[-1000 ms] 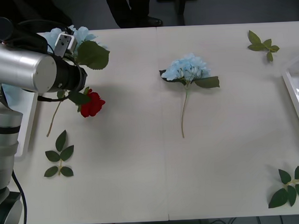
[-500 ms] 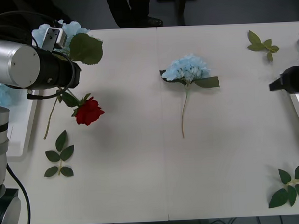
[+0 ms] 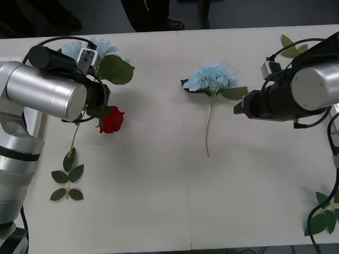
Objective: Place the red flowers into the right box and the blue flowers into the left box. If a person shows an open palm, hand one flower to the person first, then continue sorting.
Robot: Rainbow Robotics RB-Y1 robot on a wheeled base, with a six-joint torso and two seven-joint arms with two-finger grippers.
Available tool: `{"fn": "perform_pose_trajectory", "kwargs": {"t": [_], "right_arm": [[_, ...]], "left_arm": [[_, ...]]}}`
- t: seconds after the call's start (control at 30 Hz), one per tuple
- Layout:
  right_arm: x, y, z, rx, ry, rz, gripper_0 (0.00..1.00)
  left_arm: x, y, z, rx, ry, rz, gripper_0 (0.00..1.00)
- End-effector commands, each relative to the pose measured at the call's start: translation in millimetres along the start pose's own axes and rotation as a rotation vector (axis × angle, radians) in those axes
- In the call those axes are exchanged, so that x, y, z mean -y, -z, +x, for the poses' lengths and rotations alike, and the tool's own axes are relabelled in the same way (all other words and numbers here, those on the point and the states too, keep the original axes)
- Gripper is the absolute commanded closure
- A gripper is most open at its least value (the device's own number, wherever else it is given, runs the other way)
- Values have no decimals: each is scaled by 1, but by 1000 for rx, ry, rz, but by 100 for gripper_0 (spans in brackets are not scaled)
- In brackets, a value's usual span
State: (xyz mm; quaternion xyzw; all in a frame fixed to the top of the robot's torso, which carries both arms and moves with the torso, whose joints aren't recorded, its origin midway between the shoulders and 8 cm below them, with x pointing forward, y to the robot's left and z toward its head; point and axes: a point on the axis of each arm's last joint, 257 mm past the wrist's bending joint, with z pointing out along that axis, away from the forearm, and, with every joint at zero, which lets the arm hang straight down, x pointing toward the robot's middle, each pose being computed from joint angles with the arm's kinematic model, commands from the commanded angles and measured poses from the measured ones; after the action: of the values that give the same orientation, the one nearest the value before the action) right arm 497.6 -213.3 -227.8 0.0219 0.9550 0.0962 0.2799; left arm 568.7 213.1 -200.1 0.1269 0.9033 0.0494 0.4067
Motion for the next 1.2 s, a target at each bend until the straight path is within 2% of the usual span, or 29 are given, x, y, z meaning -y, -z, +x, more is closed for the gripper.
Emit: {"fn": "perform_pose_trajectory", "kwargs": {"t": [0.03,0.2,0.23,0.27,0.33,0.37,0.4,0.77,1.07,1.2], "right_arm": [[-26,-6,-7,63,-39,15,0],[-48,-28,-9,107,-52,41,0],[-50,-32,-10,112,-52,43,0],[-53,-37,-12,116,-51,49,0],[-57,-45,-15,121,-51,55,0],[-61,-51,-17,122,-53,57,0],[-61,-53,-19,126,-58,59,0],[-73,-84,-42,134,-81,78,0],[-73,-105,-39,117,-70,117,0],[-71,-111,-33,114,-53,138,0]], "left_arm": [[4,-17,-15,81,63,12,100],[10,-26,-21,122,77,29,100],[10,-26,-22,125,78,29,90],[11,-26,-21,123,80,33,59],[12,-26,-22,125,83,33,18],[12,-25,-22,126,83,35,3],[13,-25,-23,127,87,36,0],[16,-16,-39,159,96,53,0],[34,-19,-24,47,45,54,0],[42,-24,-21,40,19,53,0]]}}
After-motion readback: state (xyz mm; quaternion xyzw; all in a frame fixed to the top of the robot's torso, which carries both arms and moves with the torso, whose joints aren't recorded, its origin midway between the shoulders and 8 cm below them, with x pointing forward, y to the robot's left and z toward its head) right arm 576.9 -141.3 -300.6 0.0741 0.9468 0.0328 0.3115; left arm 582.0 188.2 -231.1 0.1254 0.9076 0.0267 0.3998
